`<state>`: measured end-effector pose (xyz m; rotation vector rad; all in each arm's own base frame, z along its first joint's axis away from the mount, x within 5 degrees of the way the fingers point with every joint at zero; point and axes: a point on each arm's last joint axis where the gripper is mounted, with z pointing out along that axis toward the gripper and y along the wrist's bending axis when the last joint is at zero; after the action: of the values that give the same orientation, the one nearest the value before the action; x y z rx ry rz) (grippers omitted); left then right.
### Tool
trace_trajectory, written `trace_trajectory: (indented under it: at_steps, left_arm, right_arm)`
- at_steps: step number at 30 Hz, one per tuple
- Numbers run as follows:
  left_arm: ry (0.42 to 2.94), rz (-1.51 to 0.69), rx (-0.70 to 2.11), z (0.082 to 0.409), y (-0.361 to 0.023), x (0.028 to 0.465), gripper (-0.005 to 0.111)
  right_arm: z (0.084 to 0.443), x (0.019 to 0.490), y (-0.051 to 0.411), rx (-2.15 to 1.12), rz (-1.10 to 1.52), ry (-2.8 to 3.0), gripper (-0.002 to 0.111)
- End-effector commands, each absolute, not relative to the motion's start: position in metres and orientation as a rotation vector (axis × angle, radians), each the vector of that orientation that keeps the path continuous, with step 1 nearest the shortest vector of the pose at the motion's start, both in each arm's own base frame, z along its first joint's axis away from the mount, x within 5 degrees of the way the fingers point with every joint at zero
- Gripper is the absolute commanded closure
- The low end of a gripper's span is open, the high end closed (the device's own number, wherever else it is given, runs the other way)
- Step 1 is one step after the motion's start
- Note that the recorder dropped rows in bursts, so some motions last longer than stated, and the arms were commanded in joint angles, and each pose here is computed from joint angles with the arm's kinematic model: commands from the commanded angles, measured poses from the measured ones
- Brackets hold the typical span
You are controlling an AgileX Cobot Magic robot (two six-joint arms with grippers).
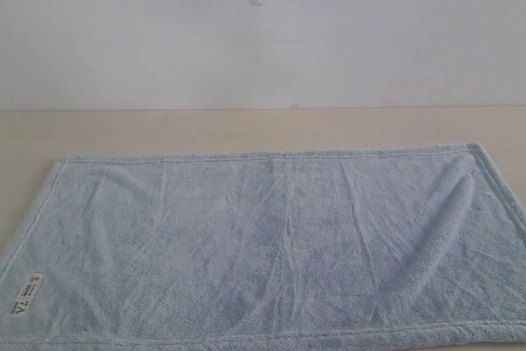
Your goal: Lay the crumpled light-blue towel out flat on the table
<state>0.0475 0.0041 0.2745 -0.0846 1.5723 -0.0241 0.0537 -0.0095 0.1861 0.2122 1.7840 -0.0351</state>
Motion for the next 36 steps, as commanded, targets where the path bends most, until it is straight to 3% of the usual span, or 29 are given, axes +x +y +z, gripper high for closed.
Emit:
trace_trajectory:
  at_steps: [1, 7, 10, 12, 16, 20, 36]
  left_arm:
    - [1.656, 0.078, -0.134, 0.262, 0.010, 0.035, 0.103]
    - [1.757, 0.117, -0.191, 0.227, 0.012, 0.043, 0.103]
    - [1.717, 0.036, -0.204, 0.215, 0.009, 0.049, 0.103]
    - [1.753, -0.106, -0.293, 0.187, 0.005, 0.054, 0.103]
    - [1.813, -0.033, -0.179, 0.183, 0.004, 0.053, 0.103]
    - [1.822, 0.173, 0.093, 0.183, 0.003, 0.054, 0.103]
    - [1.795, 0.194, 0.110, 0.185, 0.004, 0.054, 0.103]
  right_arm:
    - [0.186, 0.054, -0.009, 0.209, -0.031, 1.771, 0.108]
    - [0.186, 0.054, -0.009, 0.209, -0.031, 1.771, 0.108]
    - [0.186, 0.054, -0.009, 0.209, -0.031, 1.771, 0.108]
    - [0.186, 0.054, -0.009, 0.209, -0.031, 1.771, 0.108]
    - [0.186, 0.054, -0.009, 0.209, -0.031, 1.771, 0.108]
    - [0.186, 0.054, -0.009, 0.209, -0.031, 1.771, 0.108]
    - [0.186, 0.054, -0.006, 0.160, 0.009, 1.776, 0.108]
